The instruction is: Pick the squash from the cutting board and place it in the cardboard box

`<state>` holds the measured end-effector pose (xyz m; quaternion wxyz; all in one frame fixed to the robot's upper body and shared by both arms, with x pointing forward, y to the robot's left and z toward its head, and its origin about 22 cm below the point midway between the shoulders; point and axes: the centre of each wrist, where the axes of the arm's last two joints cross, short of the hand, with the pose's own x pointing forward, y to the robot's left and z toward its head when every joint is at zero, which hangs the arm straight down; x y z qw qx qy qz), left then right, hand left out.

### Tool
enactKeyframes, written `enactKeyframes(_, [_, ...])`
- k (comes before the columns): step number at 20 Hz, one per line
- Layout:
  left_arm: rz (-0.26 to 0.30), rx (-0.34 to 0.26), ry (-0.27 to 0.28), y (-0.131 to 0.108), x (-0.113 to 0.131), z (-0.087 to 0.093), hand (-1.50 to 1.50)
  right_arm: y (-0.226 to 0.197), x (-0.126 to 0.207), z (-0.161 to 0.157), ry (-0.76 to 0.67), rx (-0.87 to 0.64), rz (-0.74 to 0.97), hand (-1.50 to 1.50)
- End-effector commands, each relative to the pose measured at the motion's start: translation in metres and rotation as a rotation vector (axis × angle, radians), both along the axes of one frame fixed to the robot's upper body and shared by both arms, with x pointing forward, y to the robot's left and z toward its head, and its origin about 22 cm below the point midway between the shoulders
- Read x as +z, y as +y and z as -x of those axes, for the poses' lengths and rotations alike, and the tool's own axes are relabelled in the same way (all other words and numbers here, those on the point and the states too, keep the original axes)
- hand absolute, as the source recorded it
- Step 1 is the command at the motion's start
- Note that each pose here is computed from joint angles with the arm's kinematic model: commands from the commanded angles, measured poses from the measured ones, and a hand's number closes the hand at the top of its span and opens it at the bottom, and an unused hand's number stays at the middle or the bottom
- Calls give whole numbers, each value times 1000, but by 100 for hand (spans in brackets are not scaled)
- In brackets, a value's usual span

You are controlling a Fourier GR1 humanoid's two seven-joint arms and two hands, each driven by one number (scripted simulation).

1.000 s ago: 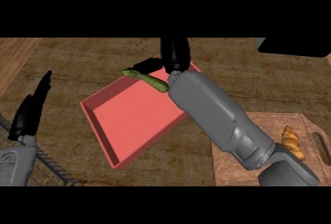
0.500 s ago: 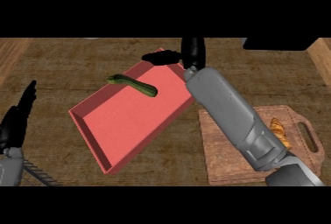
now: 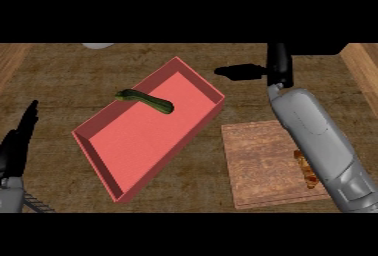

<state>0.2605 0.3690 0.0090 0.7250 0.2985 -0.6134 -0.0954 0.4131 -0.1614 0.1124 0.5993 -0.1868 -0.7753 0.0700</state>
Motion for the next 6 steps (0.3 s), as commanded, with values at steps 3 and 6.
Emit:
enactKeyframes(3, [-17,17,-10,8,-8,21,0,-72,13,31,33,31,53,-150])
enactKeyframes(6, [-5,0,-4,6,-3,6,0,-102,4,40,48,68,104,-150])
